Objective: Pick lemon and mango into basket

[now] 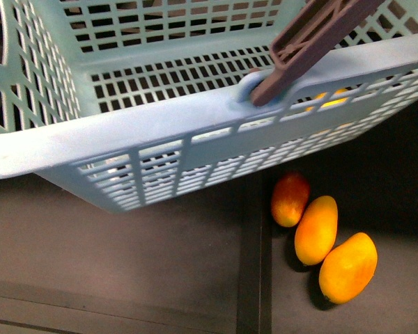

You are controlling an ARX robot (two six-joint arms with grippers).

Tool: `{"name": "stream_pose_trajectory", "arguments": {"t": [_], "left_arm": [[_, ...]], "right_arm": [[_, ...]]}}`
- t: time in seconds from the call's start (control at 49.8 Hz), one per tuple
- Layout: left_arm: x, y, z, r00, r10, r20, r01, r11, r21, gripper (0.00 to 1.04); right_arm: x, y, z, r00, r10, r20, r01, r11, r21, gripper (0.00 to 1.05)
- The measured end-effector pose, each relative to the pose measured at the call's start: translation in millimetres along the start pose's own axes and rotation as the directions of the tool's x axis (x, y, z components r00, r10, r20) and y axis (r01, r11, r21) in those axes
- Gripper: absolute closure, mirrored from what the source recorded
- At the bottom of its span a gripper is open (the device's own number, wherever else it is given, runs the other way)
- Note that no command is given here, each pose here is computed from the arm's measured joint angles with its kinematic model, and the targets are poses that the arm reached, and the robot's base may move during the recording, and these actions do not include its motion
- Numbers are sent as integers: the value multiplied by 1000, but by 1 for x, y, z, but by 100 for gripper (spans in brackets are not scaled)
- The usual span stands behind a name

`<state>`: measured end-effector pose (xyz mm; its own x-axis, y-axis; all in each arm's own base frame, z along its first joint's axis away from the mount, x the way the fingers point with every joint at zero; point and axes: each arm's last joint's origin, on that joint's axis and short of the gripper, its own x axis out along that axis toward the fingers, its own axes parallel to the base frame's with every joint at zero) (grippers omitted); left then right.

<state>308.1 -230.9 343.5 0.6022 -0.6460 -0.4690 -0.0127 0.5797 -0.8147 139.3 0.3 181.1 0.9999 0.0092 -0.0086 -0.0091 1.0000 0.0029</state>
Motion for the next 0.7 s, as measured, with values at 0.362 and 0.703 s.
{"name": "stream_pose_trajectory", "arguments": {"t": [0.362,0.703], "left_arm": [[1,-5,-9,998,-27,-56,28,1000,10,100],[1,-3,-6,1000,-14,-28,14,1000,4,100]], "right_arm": [[26,-35,10,786,-380,-487,477,875,88,9],[102,-139,-20,745,-456,-486,529,849,13,9]]}}
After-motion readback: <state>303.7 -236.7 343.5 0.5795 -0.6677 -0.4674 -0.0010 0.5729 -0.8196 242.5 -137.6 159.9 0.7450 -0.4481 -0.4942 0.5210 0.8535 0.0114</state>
